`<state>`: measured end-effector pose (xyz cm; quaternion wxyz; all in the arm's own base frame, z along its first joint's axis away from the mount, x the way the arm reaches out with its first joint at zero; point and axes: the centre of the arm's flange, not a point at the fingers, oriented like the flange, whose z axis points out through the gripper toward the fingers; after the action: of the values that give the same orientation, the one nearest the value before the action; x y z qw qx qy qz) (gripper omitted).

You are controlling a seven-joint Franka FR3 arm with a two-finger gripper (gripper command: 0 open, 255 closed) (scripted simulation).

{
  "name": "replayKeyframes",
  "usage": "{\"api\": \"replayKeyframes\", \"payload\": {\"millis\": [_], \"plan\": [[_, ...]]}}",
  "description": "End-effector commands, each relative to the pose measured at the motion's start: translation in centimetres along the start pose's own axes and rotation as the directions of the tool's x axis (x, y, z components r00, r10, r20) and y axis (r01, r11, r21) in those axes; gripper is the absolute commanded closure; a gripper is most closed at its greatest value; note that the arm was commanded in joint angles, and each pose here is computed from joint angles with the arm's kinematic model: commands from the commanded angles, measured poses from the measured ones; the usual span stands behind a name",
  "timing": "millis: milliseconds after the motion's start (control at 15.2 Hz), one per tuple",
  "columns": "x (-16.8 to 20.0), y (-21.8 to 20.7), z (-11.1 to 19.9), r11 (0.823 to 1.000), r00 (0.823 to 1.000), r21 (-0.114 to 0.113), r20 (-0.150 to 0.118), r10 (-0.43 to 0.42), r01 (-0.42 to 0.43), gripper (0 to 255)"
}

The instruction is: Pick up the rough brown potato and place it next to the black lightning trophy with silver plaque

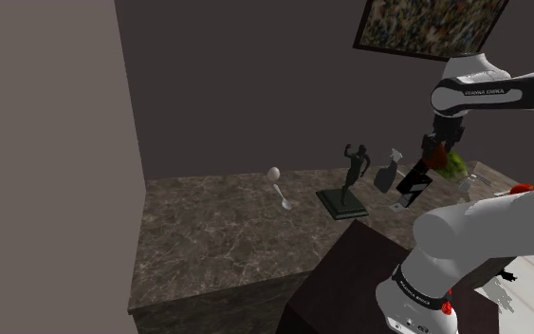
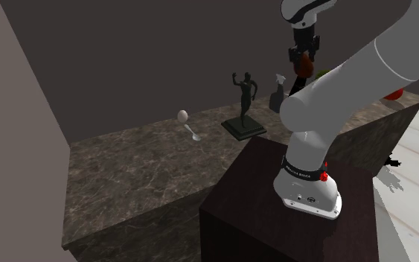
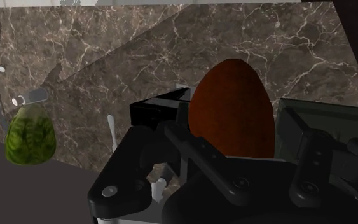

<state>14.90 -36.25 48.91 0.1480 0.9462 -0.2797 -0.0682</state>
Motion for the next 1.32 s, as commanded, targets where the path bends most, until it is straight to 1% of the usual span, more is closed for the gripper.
{"api": "replayKeyframes", "payload": {"millis": [0, 1254], "plan": [[0.0, 0.0, 1.0, 1.000, 1.000, 0.000, 0.000, -0.001, 0.001, 255], [0.5, -3.1, 10.5, 1.000, 1.000, 0.000, 0.000, -0.001, 0.001, 255]]}}
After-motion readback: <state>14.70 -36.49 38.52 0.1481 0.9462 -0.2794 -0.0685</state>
